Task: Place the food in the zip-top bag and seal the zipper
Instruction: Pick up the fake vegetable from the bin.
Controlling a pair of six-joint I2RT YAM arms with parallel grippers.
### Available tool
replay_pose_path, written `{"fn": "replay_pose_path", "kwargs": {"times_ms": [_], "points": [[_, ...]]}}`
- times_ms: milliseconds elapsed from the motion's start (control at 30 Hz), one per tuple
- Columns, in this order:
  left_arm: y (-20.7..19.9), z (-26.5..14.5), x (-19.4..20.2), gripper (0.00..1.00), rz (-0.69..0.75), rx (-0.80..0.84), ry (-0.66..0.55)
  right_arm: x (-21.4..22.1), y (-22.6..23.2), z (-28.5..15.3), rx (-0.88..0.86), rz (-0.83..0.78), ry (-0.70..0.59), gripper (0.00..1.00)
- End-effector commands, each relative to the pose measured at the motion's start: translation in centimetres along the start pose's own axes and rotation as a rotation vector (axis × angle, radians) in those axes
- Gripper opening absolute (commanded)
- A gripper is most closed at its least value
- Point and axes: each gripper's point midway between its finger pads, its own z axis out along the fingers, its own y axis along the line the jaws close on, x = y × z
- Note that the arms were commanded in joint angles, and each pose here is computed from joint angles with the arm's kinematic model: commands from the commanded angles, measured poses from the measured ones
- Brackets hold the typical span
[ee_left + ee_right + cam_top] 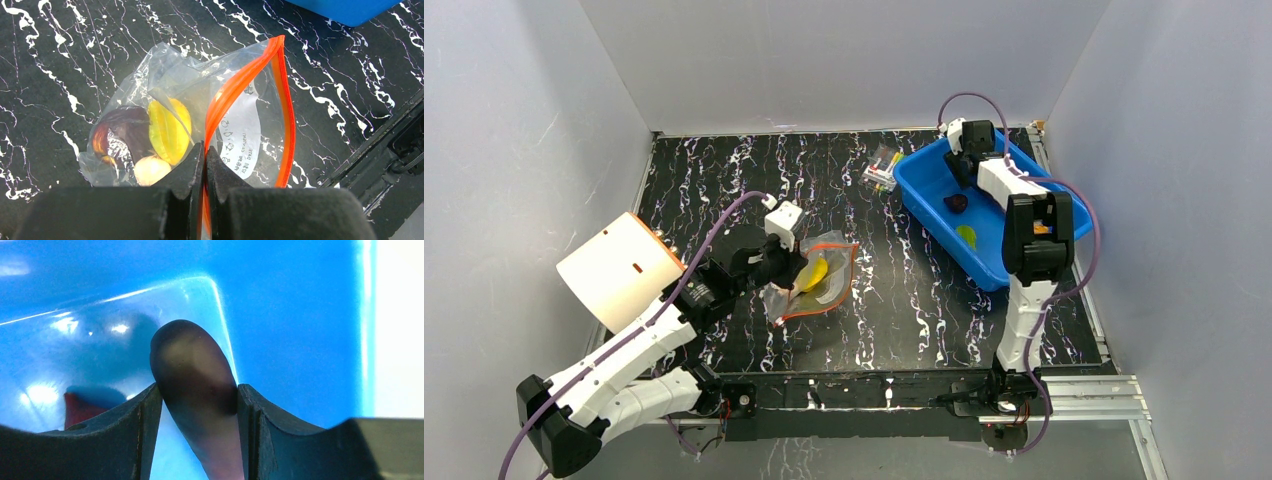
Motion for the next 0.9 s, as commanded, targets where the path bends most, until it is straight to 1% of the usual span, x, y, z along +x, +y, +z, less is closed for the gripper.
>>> {"fn": "replay_pose_path", "kwargs": {"times_ms": [0, 200, 367, 533, 633, 867], "points": [[0.3, 0.2, -0.2, 0.00, -0.007, -0.014, -0.012, -4.2, -2.5, -5.2, 0.055, 0.079, -0.144, 0.27], [-0.1, 0.4, -0.4, 0.00, -0.029, 0.002, -0.009, -5.1, -3.6, -9.8, 0.085, 0.106, -0.227, 0.26], [0.1, 0.2, -1.6, 0.00, -0.049, -0.023, -0.023, -7.3, -4.6, -15.2, 0.093, 0.130, -0.345, 0.26], [0.2, 0.3, -2.2, 0.00, -0.042, -0.038, 0.013, -8.7, -4.8, -19.7, 0.060, 0.169, -0.450, 0.25], [0.4, 0.2, -2.6, 0.00, -0.044, -0.053, 0.017, -9.9, -3.9, -22.2, 0.005, 0.180, -0.526, 0.25], [-0.1, -0.6, -4.4, 0.00, -0.071, -0.042, -0.020, -12.8, 1.4, -29.6, -0.234, 0.114, -0.746, 0.25]]}}
